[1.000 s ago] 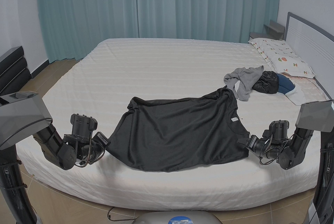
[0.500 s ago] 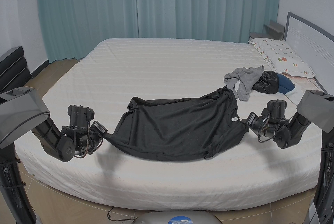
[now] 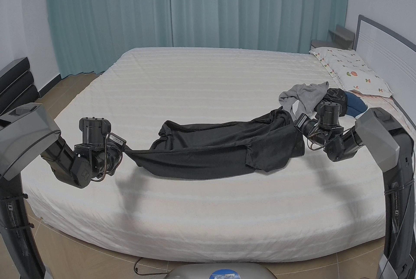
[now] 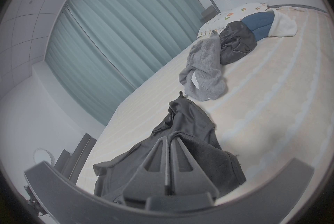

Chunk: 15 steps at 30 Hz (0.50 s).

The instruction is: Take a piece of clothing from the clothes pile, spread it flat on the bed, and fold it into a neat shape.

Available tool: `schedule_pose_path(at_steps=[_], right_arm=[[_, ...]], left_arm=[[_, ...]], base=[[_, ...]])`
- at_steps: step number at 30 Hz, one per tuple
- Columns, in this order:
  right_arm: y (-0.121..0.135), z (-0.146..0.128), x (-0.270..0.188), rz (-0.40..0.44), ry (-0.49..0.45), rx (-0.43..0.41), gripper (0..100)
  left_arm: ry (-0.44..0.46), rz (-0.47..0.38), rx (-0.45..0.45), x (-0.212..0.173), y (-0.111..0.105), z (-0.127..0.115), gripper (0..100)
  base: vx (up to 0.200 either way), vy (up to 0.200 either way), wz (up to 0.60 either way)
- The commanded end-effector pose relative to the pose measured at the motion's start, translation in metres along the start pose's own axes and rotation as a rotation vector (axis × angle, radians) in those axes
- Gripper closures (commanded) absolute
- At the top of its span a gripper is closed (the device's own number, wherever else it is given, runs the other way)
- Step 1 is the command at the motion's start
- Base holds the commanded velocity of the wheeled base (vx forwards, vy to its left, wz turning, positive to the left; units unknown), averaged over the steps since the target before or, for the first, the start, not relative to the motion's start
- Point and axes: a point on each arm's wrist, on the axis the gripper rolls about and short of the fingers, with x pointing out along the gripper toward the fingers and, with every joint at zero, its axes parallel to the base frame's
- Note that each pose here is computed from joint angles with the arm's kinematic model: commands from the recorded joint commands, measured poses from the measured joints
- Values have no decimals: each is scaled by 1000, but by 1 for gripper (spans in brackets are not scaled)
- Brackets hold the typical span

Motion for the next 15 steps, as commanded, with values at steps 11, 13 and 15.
schedule_pose_path(at_steps=[11,13,15], right_arm=[[-24,-40,37,-38,12,-7,0],[-21,-30,31,-35,8,1,0],[-18,-16,17,-33,9,12,0]], left_arm=[[-8,7,-26,19,13,-5,100],[-8,8,-25,19,13,-5,100],[-8,7,-26,18,12,-4,100]], base=[[0,0,0],[0,0,0],[0,0,0]])
